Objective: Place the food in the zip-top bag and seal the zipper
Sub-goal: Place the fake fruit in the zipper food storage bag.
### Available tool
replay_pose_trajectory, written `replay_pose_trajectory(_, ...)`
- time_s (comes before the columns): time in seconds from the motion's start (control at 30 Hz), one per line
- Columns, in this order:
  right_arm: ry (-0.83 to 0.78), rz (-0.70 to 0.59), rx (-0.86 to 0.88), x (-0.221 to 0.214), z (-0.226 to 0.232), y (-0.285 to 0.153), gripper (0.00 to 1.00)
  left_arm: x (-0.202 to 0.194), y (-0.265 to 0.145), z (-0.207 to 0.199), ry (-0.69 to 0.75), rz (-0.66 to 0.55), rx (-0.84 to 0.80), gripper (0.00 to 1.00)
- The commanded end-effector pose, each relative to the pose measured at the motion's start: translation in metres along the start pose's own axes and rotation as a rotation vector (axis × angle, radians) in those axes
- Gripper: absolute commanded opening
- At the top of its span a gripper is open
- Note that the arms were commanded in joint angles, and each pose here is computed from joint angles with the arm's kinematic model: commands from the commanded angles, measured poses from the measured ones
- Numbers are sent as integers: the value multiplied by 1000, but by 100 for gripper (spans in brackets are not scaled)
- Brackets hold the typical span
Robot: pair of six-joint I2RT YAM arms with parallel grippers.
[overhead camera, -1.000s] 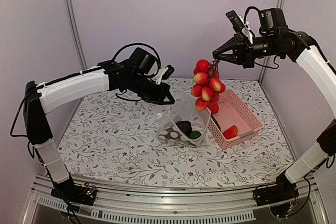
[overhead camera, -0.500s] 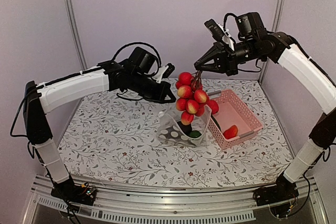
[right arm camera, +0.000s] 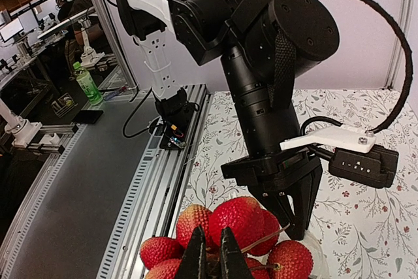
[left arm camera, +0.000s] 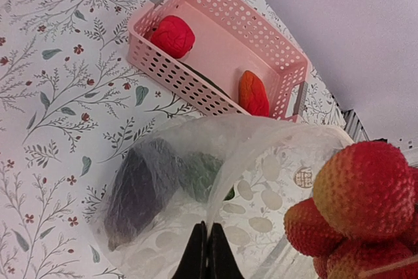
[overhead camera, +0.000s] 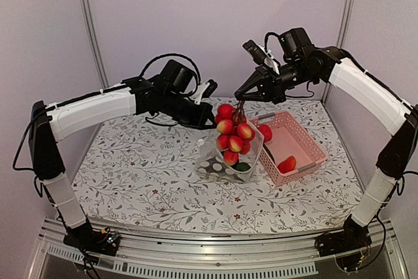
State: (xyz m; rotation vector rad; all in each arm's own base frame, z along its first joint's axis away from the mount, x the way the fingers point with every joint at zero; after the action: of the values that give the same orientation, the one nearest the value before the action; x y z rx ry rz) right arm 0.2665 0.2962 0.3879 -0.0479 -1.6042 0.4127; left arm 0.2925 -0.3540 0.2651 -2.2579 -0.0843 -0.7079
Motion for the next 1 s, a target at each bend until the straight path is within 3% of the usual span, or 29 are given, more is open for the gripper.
replay_pose_trajectory(0.0,27,11,42,-16,1,9,0,-2,-7,-2,14,-16,-6,0)
replay_pose_trajectory(0.5,92,81,-60,-35,-18,4,0,-8,-9,1,26,-8,-8,0)
replay_pose_trajectory(0.67,112,152,-153,-50,-30,5,0,-7,-10,-1,29,-11,-12,0)
replay_pose_trajectory(0.97,105,225,-172,-68,-26,9,0,-2,-14,-4,33,-34,-13,0)
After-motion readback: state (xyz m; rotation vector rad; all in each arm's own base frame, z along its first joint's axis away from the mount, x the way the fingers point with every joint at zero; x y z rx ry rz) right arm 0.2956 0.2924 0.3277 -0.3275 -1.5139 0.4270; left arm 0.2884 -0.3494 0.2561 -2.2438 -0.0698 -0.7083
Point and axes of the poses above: each gripper's point midway between its finger pads, its own y axis out along the fingers, its own z axis along the line the jaws close on, x = y × z, the point moved 6 cm from there along -y, back along the fingers, and after that the axes turned 11 degrees about -y, right-handed, at the moved point
